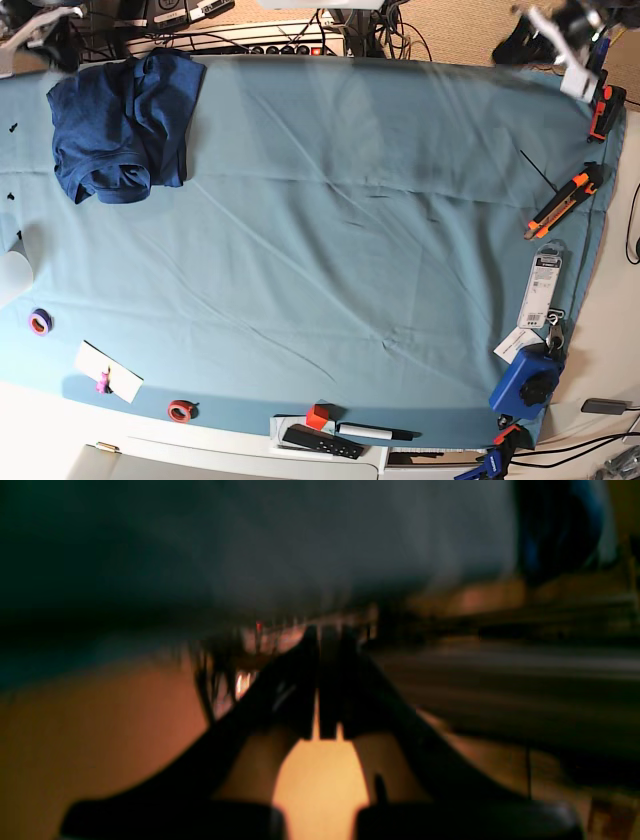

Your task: Layout the t-shirt on the table in an organized manner, then fold the t-shirt properly

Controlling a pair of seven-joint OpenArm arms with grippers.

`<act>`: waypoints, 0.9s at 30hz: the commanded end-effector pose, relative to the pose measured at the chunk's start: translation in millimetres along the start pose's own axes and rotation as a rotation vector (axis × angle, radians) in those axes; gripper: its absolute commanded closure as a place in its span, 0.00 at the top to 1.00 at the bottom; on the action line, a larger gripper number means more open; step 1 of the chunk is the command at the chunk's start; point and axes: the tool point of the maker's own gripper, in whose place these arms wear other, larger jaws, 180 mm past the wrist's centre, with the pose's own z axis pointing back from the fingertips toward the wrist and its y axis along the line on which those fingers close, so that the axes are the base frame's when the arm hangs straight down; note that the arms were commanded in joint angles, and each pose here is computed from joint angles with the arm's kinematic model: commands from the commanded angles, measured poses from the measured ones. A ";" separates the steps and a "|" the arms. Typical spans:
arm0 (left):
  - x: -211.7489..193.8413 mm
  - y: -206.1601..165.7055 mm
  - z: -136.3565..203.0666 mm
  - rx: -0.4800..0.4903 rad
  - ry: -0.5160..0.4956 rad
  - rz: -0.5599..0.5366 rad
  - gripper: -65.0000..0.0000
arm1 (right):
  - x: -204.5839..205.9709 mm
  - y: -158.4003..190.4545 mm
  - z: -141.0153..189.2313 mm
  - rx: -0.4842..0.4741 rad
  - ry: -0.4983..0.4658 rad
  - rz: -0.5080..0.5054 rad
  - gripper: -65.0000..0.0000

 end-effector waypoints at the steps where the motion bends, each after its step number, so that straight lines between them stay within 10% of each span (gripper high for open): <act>1: -4.3 -3.5 7.5 -0.010 0.023 -0.007 0.00 | 3.7 2.4 4.6 0.008 -0.005 0.017 0.00; 7: -49.0 5.8 36.8 0.019 0.227 0.020 0.00 | -47.4 26.3 -7.4 0.123 0.217 -0.005 0.00; 15: -126.8 37.3 70.4 0.044 0.527 0.126 0.00 | -217.2 -0.3 -24.5 0.174 0.843 -0.071 0.00; 21: -197.3 53.9 41.1 0.031 0.628 0.054 0.00 | -298.9 -31.9 -53.5 0.125 1.014 -0.189 0.00; 27: -222.5 68.8 -40.4 0.024 0.599 -0.160 0.00 | -334.7 -35.5 -112.4 0.099 0.980 -0.193 0.00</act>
